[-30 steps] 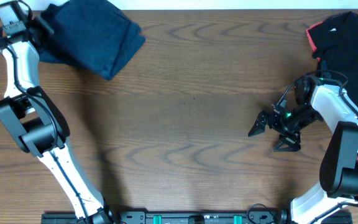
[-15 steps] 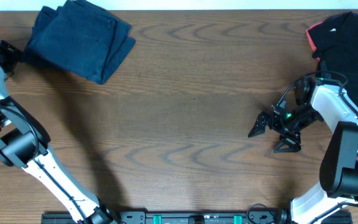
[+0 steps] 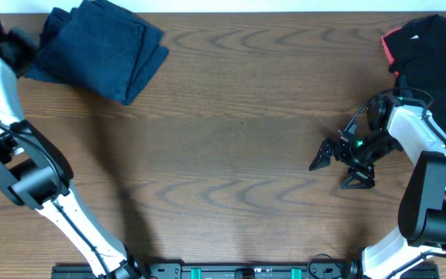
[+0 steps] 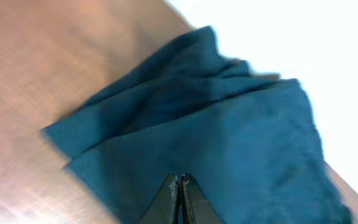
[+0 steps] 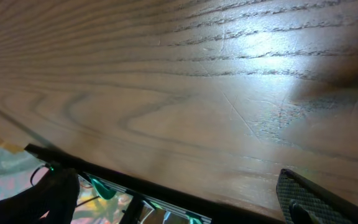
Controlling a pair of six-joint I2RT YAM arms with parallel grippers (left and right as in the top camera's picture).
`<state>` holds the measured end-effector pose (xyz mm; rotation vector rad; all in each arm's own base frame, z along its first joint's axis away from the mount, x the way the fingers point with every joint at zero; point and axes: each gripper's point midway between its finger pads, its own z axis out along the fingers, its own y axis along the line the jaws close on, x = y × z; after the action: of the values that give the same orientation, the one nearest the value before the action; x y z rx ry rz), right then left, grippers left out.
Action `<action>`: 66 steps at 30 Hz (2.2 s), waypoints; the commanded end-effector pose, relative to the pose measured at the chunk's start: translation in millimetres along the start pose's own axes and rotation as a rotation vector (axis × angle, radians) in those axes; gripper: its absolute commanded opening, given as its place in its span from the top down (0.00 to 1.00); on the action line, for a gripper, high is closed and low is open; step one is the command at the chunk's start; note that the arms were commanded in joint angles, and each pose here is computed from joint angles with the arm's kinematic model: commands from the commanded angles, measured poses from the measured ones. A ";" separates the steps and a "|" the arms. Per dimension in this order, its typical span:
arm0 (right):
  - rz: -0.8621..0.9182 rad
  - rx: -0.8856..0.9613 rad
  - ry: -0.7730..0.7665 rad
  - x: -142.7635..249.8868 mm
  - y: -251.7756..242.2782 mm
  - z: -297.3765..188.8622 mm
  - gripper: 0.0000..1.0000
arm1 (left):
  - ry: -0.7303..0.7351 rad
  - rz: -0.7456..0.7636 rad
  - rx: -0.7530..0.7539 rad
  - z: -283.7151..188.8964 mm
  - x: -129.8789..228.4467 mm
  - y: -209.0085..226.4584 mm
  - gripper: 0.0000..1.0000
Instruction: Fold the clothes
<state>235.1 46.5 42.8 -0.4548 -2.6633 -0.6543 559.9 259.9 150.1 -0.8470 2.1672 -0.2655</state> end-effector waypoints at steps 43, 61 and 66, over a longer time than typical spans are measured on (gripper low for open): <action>-0.053 0.010 -0.005 -0.7 7.6 3.3 0.01 | 0.122 0.203 0.147 -29.8 37.6 -83.9 0.83; -0.093 0.019 -0.002 0.2 14.6 7.7 0.01 | 0.478 0.278 0.144 25.4 171.5 -113.7 0.83; -0.093 0.019 -0.003 0.1 14.5 7.7 0.01 | 0.500 0.268 0.131 43.8 182.0 -100.1 0.76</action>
<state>237.3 61.0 40.6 -0.3512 -2.6948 -0.6450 557.4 63.1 78.7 -0.4191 2.6256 -0.5096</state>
